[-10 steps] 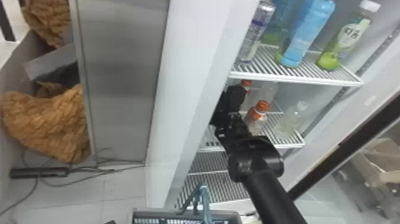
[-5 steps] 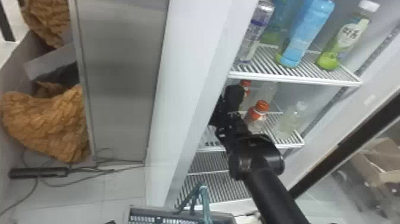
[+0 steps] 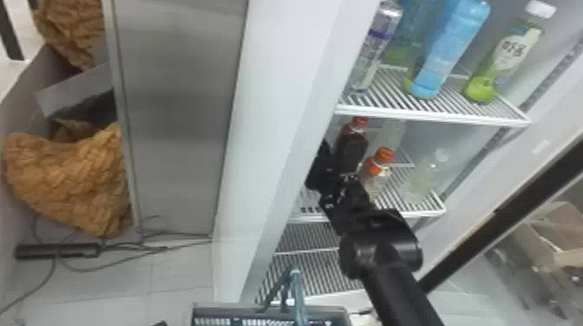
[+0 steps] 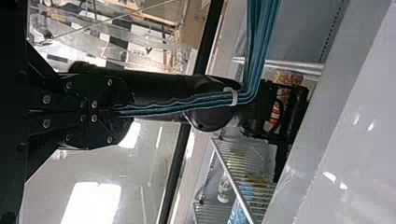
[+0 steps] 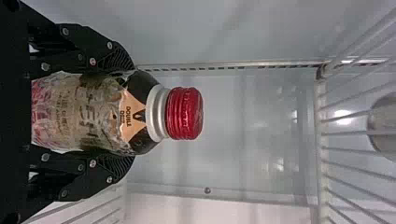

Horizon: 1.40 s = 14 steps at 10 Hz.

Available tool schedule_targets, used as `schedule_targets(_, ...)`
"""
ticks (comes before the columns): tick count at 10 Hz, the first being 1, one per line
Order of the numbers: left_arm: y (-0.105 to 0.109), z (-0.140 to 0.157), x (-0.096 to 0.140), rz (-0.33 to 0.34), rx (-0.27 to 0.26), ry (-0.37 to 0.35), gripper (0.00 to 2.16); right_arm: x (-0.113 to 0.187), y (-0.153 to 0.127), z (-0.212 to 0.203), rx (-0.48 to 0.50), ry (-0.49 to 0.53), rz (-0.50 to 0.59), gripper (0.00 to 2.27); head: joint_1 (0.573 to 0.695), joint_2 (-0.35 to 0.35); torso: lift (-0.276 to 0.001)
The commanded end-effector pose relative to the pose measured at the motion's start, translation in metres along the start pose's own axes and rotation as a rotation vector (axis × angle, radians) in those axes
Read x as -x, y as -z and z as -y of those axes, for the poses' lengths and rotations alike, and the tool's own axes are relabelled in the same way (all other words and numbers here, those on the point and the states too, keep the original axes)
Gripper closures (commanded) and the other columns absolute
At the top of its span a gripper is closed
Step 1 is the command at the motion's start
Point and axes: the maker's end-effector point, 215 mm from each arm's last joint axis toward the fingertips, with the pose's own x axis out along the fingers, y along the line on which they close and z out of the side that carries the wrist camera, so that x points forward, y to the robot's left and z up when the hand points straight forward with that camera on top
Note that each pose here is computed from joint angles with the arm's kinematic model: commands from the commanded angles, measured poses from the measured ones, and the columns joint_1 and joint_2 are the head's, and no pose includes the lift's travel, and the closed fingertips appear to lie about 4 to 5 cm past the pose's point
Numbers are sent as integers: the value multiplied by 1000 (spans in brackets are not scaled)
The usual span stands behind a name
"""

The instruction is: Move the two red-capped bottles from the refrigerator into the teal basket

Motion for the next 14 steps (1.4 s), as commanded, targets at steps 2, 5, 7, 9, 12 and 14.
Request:
schedule_targets(2, -1, 0, 1, 5, 1, 1, 1154, 24, -6, 10, -18, 7, 21, 780, 695, -350, -224)
schedule_targets(5, -7, -2, 2, 21, -4, -3, 1154, 52, -18, 10, -18, 3, 40, 780, 695, -350, -224)
schedule_targets(7, -14, -3, 4, 36, -7, -7, 1154, 69, -24, 11, -20, 3, 44, 780, 695, -350, -224)
schedule_targets(9, -14, -4, 5, 40, -3, -8, 1154, 83, -36, 5, -34, -9, 63, 780, 695, -350, -224)
schedule_targets(12, -16, -4, 6, 46, -6, -5, 1154, 115, -54, -11, -61, -38, 57, 780, 695, -350, -224)
schedule_targets(14, -19, -3, 5, 57, -13, 1, 1154, 141, -63, -1, -69, -10, 20, 780, 695, -350, -224)
